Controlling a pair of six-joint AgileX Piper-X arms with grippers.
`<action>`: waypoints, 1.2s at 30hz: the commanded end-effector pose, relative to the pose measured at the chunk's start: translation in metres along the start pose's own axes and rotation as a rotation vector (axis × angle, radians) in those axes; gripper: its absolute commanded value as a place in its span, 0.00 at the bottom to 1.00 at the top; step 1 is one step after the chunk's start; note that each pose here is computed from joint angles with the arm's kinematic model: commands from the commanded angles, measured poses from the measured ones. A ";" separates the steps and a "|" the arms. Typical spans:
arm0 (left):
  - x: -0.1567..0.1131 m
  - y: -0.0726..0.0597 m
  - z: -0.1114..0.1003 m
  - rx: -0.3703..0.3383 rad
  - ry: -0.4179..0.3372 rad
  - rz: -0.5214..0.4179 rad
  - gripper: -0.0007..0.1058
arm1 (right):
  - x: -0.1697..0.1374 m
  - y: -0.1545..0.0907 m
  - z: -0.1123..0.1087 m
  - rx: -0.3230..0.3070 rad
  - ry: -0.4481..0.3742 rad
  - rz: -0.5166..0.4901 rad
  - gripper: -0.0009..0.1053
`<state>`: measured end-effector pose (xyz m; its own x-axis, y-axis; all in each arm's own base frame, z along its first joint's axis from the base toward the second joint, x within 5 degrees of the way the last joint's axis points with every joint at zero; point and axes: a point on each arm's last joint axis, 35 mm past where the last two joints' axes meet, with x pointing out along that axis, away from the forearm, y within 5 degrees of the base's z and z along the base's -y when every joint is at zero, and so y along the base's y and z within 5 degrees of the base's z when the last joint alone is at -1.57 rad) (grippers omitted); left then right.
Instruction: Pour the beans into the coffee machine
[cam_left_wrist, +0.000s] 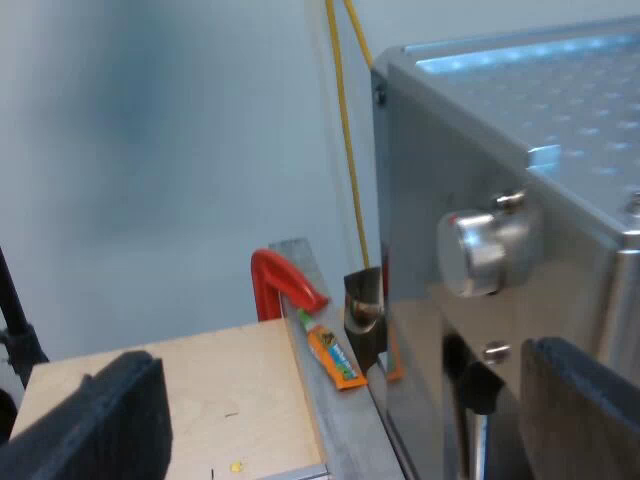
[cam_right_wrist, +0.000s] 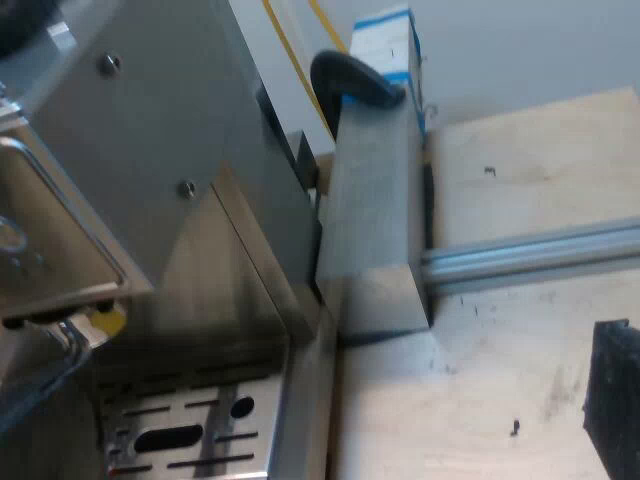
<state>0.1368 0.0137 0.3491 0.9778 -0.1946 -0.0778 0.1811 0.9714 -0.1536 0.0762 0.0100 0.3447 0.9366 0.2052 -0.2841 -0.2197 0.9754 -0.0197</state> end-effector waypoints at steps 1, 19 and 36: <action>-0.021 -0.010 0.010 0.004 -0.046 -0.010 0.69 | -0.009 0.001 0.012 -0.007 -0.054 0.012 0.98; -0.119 -0.052 0.013 0.011 -0.211 -0.034 0.69 | -0.095 0.014 0.005 -0.147 -0.163 -0.011 0.98; -0.097 -0.040 -0.024 -0.062 -0.036 -0.059 0.69 | -0.076 0.014 -0.030 -0.125 0.041 0.033 0.98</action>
<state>0.0287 -0.0095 0.3399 0.9710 -0.2383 -0.0180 0.2299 0.9520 -0.2020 -0.0073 0.0052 0.3355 0.9201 0.2184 -0.3252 -0.2685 0.9561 -0.1176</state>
